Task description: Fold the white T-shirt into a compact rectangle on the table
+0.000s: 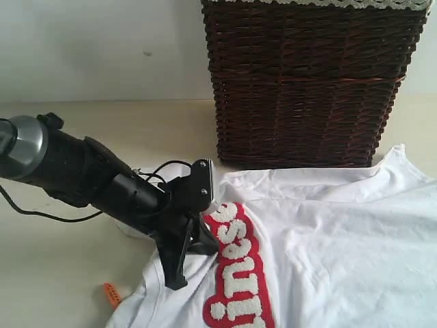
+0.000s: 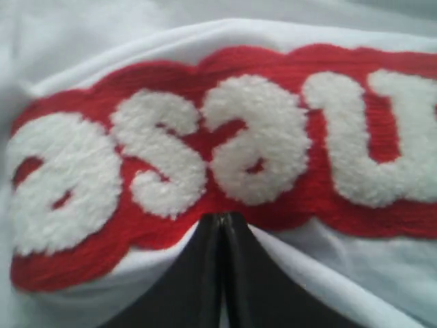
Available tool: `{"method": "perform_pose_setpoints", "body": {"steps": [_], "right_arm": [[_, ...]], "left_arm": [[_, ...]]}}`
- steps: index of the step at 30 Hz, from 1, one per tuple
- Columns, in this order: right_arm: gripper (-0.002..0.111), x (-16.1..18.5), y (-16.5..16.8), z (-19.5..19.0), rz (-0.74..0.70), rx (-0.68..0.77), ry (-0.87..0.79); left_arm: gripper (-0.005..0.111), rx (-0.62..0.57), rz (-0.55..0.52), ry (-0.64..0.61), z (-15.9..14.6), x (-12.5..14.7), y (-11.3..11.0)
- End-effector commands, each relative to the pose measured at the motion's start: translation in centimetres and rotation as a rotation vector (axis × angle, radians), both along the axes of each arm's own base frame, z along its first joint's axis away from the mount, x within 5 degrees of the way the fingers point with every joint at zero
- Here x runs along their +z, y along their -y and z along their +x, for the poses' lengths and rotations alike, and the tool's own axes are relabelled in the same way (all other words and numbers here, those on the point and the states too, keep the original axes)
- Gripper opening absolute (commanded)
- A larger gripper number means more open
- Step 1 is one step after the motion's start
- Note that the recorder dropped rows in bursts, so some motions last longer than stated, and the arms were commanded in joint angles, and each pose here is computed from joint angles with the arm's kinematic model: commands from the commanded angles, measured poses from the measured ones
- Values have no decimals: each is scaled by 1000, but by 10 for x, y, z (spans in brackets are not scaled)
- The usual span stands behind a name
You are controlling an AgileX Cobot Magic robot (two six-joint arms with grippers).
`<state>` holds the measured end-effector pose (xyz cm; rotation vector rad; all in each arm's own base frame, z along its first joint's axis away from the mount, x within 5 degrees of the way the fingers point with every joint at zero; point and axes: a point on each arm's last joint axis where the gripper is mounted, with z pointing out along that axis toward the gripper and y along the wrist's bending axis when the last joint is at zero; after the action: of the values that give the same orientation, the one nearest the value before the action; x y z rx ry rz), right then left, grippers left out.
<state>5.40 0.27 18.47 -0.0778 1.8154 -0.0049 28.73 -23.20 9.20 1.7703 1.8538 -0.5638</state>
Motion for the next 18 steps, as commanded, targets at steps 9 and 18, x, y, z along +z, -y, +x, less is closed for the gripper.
{"method": "perform_pose_setpoints", "body": {"steps": [9, 18], "right_arm": [[23, 0, 0, 0, 1, 0, 14], [23, 0, 0, 0, -1, 0, 14]], "left_arm": [[52, 388, -308, 17, 55, 92, -61], [52, 544, -225, -259, 53, 68, -175]]}}
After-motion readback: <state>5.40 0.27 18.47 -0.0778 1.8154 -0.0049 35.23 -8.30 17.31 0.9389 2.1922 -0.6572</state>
